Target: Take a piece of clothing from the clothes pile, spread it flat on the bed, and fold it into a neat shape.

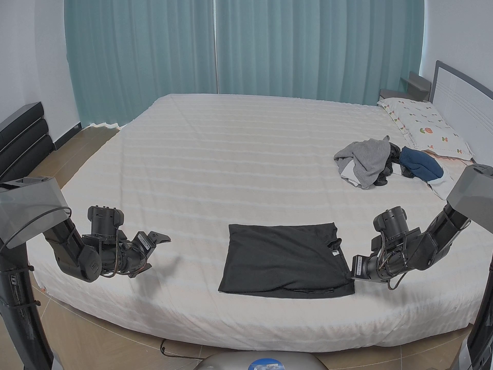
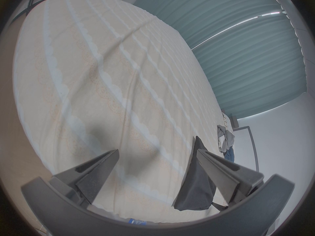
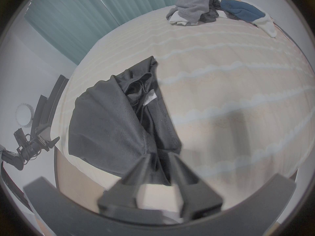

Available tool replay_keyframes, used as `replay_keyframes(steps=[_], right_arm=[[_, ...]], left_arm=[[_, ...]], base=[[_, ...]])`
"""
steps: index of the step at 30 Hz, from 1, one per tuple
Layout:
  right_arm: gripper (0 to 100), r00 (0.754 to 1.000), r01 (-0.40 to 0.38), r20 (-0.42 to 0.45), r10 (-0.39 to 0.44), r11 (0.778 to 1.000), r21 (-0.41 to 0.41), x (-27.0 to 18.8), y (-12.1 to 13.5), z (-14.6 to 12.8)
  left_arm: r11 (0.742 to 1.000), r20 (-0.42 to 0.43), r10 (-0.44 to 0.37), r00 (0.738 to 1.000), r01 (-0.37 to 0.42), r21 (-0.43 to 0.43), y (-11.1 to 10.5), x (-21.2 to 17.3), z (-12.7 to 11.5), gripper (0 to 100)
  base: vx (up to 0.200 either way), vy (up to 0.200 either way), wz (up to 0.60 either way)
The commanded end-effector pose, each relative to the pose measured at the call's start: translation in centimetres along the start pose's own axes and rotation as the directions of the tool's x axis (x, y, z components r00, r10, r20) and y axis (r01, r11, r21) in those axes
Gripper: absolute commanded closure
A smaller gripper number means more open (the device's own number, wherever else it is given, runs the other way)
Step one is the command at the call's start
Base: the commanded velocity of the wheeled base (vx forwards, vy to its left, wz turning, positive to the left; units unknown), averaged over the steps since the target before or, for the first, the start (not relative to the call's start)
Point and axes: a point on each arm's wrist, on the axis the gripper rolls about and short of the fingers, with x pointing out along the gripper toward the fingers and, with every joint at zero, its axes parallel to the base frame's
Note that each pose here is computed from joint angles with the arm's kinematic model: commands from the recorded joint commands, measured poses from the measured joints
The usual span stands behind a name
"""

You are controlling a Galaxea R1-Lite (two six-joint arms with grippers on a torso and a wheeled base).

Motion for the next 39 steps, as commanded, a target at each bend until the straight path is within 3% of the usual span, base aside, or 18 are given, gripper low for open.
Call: replay_keyframes(steps=[1, 5, 16, 29, 34, 39], right_arm=[[0, 0.998, -0.042, 0.038, 0.042, 0.999, 0.006, 0.4, 0.5, 0.7], [0, 0.992, -0.103, 0.073, 0.100, 0.994, 0.042, 0.2, 1.2, 1.9], [0, 0.982, -0.164, 0.131, 0.138, 0.964, 0.210, 0.8, 2.2, 4.1], [0, 0.979, -0.196, 0.115, 0.168, 0.932, 0.306, 2.4, 2.6, 4.3], [0, 0.968, -0.249, 0.115, 0.222, 0.901, 0.356, 2.0, 2.9, 4.6], [0, 0.966, -0.257, 0.121, 0.228, 0.867, 0.427, 2.0, 2.5, 4.6]], left_arm=[[1.000, -0.001, 0.002, 1.000, -0.002, -0.002, 0.1, 0.0, 0.0, 0], [1.000, -0.002, 0.000, 1.000, 0.000, 0.000, 0.0, 0.0, -0.1, 0], [1.000, 0.013, 0.009, 1.000, -0.008, -0.006, -0.1, 0.1, 0.1, 0], [1.000, 0.013, 0.009, 1.000, -0.008, -0.006, 0.0, 0.0, 0.0, 0], [1.000, -0.006, 0.000, 1.000, 0.000, 0.011, -0.7, -0.1, -0.8, 0], [0.994, -0.064, -0.061, 0.996, 0.067, 0.089, -3.8, 0.7, -3.4, 0]], base=[[0.000, 0.000, 0.00], [0.000, 0.000, 0.00], [0.000, 0.000, 0.00], [0.154, 0.000, 0.00], [0.000, 0.000, 0.00], [0.000, 0.000, 0.00]])
